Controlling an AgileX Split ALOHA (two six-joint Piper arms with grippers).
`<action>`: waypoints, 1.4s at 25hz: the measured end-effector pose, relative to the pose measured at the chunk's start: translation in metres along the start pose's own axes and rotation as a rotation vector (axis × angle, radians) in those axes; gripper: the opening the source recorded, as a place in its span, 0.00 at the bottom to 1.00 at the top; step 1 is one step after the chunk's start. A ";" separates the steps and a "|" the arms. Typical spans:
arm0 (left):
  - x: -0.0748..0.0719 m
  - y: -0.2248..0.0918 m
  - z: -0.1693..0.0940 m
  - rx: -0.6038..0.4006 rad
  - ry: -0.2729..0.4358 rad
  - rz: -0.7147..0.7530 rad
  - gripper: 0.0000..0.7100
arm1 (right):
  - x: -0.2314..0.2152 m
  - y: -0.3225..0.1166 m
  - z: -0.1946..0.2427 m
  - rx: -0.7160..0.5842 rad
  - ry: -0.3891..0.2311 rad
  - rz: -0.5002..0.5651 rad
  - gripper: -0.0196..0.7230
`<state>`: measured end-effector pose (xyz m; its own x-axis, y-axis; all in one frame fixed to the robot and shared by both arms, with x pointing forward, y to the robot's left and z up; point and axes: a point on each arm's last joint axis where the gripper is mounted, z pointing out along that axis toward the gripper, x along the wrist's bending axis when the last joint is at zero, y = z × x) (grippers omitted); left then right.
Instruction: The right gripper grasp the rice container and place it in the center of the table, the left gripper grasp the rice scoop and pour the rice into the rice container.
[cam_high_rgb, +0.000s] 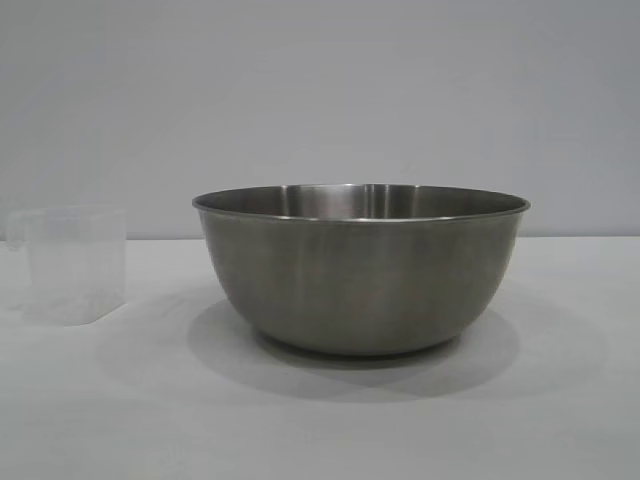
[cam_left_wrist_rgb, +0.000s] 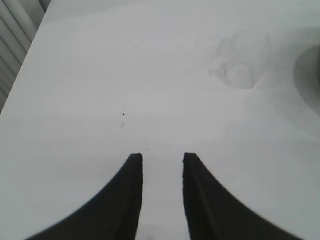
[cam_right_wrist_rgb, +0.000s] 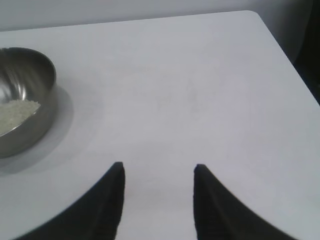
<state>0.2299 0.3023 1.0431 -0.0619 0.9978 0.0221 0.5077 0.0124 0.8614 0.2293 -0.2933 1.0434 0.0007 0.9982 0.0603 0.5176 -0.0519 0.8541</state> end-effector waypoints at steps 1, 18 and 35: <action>0.000 0.000 0.000 0.000 0.000 0.000 0.23 | 0.000 0.000 0.000 0.000 -0.001 0.001 0.44; 0.000 0.000 0.000 0.000 0.000 0.000 0.23 | 0.001 0.000 0.000 0.000 0.004 -0.025 0.44; 0.000 0.000 0.000 0.000 0.000 0.000 0.23 | 0.001 0.000 0.000 0.000 0.008 -0.037 0.44</action>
<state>0.2299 0.3023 1.0431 -0.0619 0.9978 0.0221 0.5077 0.0124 0.8614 0.2293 -0.2925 1.0435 -0.0252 0.9992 0.0325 0.5170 -0.0148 0.8559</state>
